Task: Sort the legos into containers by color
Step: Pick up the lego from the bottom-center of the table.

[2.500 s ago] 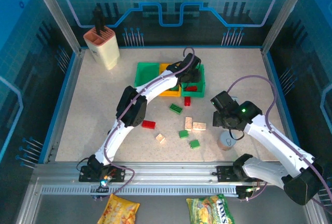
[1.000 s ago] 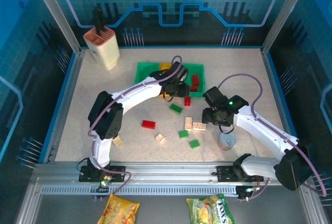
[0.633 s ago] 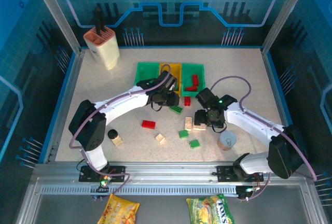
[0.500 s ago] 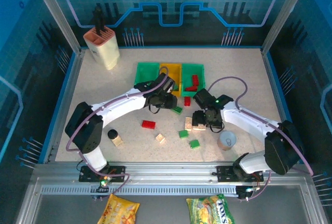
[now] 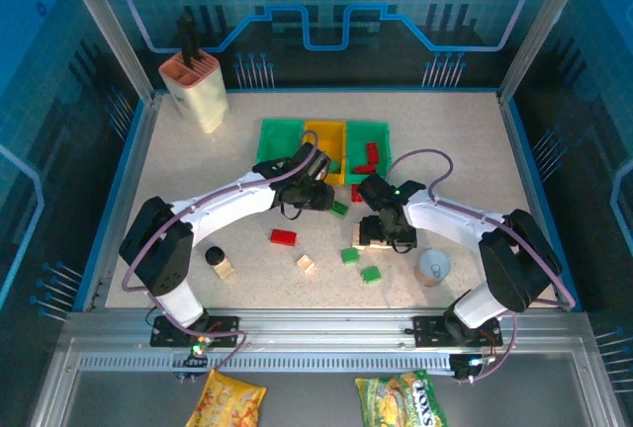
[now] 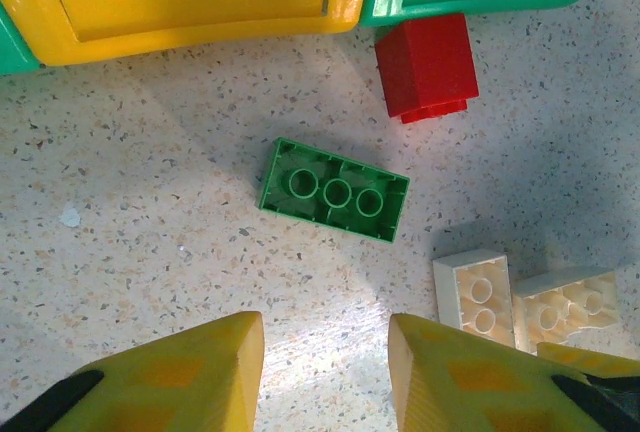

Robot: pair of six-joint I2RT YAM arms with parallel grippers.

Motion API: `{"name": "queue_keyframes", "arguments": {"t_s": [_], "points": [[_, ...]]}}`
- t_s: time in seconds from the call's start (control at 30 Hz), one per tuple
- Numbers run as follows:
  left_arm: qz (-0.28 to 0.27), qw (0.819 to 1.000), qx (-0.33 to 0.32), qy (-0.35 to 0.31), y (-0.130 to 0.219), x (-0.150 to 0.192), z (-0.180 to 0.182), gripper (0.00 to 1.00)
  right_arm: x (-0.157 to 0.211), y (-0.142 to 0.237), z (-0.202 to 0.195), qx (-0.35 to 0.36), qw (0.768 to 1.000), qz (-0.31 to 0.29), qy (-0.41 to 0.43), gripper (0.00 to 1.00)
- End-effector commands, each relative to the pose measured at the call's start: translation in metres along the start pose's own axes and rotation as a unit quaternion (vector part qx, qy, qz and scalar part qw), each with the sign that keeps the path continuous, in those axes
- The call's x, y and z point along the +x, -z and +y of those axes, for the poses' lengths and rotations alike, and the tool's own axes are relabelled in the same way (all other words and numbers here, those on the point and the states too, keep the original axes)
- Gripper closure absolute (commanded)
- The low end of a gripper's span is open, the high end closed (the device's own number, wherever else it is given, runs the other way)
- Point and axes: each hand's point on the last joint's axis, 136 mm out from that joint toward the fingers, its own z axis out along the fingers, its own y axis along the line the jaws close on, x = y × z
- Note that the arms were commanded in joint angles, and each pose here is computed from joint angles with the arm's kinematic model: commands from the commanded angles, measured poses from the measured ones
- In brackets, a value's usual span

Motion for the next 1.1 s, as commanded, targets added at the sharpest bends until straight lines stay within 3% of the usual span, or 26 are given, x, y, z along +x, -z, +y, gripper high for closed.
{"name": "queue_keyframes", "arguments": {"t_s": [0.0, 0.87, 1.07], "points": [[-0.016, 1.000, 0.007, 0.002, 0.008, -0.005, -0.002, 0.61, -0.004, 0.003, 0.007, 0.001, 1.000, -0.006, -0.002, 0.11], [-0.008, 1.000, -0.003, -0.004, 0.009, -0.003, 0.001, 0.61, -0.007, -0.016, 0.007, 0.019, 1.000, 0.000, -0.007, 0.17], [-0.011, 1.000, -0.007, -0.003, 0.010, -0.002, 0.003, 0.61, -0.007, -0.017, 0.005, 0.024, 1.000, -0.002, -0.008, 0.22]]}}
